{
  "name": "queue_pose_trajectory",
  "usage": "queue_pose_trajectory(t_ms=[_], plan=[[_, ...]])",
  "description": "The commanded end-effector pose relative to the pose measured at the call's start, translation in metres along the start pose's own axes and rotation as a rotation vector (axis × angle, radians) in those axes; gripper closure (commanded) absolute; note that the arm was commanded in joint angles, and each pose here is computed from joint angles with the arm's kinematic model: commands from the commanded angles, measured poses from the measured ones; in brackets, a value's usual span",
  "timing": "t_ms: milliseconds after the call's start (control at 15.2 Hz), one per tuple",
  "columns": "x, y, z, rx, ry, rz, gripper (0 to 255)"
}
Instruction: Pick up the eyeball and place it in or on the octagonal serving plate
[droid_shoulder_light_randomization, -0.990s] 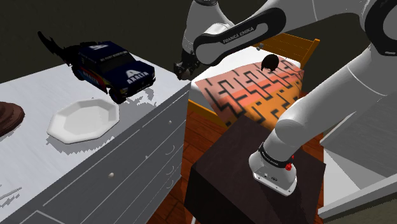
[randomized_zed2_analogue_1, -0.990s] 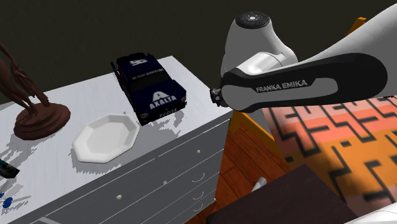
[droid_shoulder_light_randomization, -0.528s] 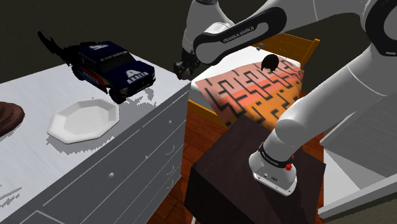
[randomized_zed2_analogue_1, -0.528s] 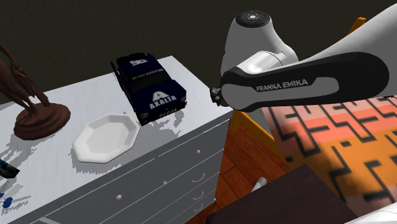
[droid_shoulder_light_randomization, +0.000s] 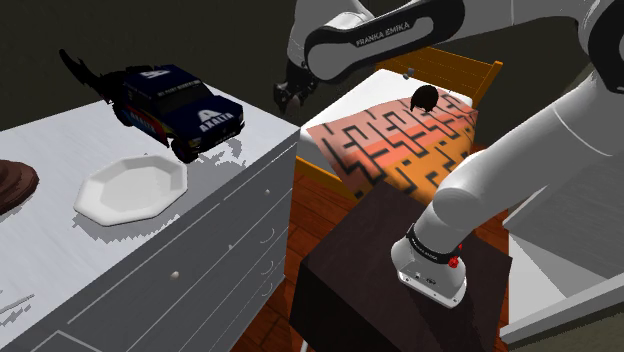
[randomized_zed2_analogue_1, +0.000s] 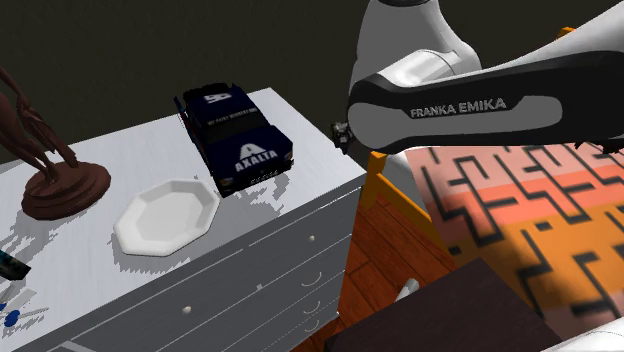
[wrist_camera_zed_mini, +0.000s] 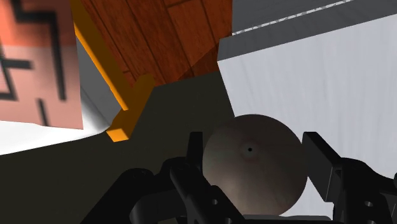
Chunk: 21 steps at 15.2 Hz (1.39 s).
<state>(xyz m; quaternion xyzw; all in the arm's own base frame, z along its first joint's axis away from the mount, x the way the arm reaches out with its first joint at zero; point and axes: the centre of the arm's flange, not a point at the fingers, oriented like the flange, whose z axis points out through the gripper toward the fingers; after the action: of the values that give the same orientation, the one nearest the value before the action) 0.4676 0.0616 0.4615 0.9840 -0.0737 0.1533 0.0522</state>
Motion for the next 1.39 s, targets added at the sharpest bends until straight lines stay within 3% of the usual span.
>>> queue_pose_trajectory(t_ms=[0,462,1320], plan=[[0.003,0.001,-0.011,0.0,0.0,0.0,255],[0.013,0.003,-0.041,0.0,0.0,0.0,255],[0.001,-0.167,-0.059,0.0,0.0,0.0,255]])
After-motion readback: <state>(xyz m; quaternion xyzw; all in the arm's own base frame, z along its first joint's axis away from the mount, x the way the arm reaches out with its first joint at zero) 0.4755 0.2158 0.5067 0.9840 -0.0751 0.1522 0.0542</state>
